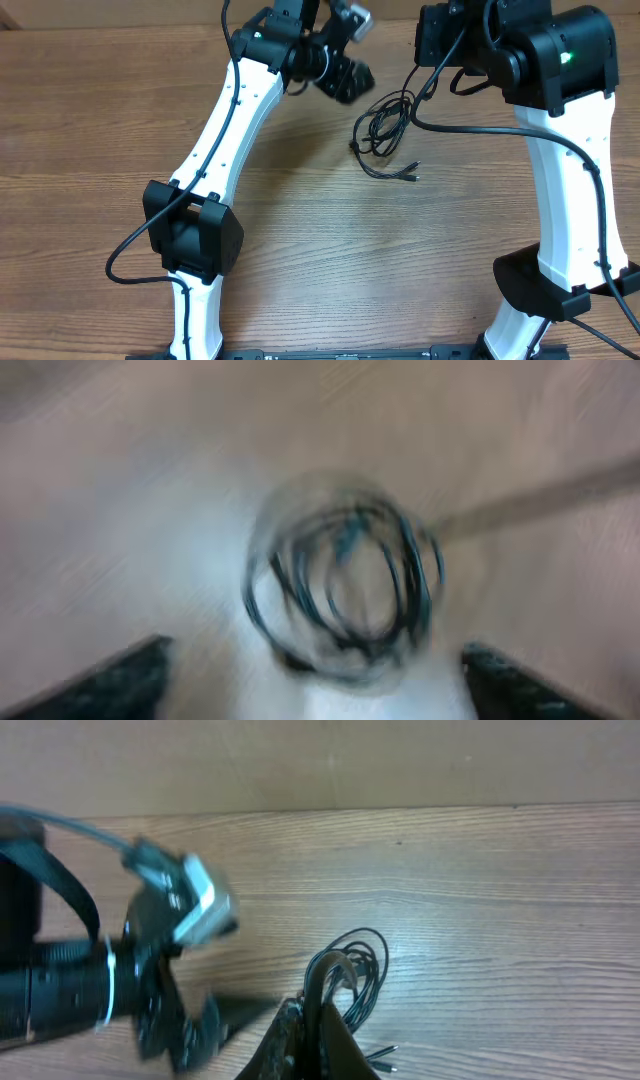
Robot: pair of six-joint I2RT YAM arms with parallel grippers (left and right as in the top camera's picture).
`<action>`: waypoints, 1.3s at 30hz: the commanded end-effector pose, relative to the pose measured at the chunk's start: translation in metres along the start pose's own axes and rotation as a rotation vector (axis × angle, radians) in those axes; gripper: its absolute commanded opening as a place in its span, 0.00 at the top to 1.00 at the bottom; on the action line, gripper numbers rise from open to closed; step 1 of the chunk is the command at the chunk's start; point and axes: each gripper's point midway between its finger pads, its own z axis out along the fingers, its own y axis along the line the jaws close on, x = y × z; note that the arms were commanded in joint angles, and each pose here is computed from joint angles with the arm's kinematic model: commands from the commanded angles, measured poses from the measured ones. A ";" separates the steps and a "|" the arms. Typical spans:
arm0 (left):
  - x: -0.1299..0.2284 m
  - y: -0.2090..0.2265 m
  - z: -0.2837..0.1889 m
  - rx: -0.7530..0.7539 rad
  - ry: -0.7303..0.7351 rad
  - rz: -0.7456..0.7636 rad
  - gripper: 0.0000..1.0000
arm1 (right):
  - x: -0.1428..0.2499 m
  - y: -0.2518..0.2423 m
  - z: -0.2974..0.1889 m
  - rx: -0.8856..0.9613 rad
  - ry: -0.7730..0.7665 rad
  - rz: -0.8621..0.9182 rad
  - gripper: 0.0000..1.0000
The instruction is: Untangle cables
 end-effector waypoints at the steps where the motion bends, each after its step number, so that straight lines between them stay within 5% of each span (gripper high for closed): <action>1: 0.013 -0.018 -0.016 0.040 0.058 0.083 0.00 | -0.016 -0.007 -0.024 0.009 -0.090 0.010 0.96; 13: 0.061 -0.045 0.019 0.119 0.207 0.130 0.00 | -0.021 -0.019 -0.023 -0.041 -0.080 0.062 0.96; 20: 0.058 -0.060 0.050 0.128 0.163 0.207 0.01 | -0.024 -0.004 -0.024 -0.127 -0.080 0.084 0.96; 39: 0.055 -0.066 0.090 0.132 0.124 0.124 0.00 | -0.027 0.016 -0.028 -0.243 -0.078 0.101 0.96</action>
